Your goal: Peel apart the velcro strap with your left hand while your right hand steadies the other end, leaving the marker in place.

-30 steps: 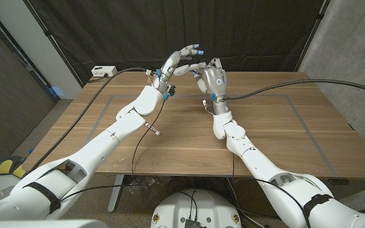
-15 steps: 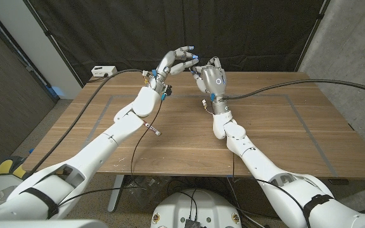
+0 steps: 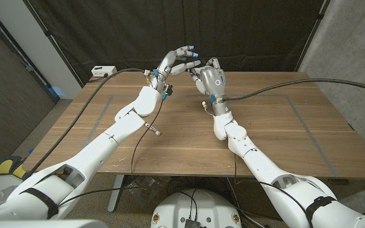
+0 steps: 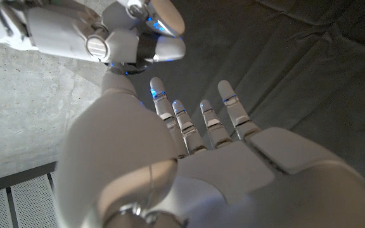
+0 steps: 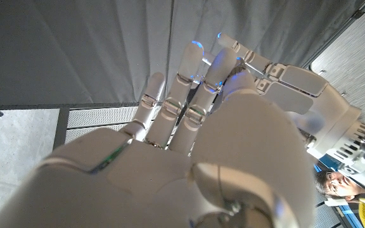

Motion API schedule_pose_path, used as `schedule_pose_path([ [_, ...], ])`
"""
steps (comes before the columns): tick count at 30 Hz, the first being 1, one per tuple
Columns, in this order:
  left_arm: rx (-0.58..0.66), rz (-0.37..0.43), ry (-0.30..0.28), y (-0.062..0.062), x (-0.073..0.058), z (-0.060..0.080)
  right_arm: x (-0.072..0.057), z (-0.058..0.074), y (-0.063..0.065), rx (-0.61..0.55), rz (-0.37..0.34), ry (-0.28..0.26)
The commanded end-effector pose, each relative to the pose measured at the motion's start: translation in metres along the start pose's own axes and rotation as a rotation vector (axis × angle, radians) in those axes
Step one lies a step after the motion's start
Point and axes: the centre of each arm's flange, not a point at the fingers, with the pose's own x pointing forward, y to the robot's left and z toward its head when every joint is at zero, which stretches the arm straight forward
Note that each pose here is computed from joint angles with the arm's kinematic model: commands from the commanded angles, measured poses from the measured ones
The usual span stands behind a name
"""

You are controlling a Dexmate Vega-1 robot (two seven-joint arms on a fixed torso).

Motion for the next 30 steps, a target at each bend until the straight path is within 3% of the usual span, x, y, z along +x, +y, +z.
schedule_pose_path([
  [1,-0.01,0.019,0.003,-0.0051,0.001,0.003,-0.0025,-0.0013,-0.0039,0.001,-0.005,-0.006],
  [30,-0.069,0.112,0.004,-0.0115,-0.0005,0.0051,-0.0087,-0.005,-0.0058,0.001,-0.001,0.008],
])
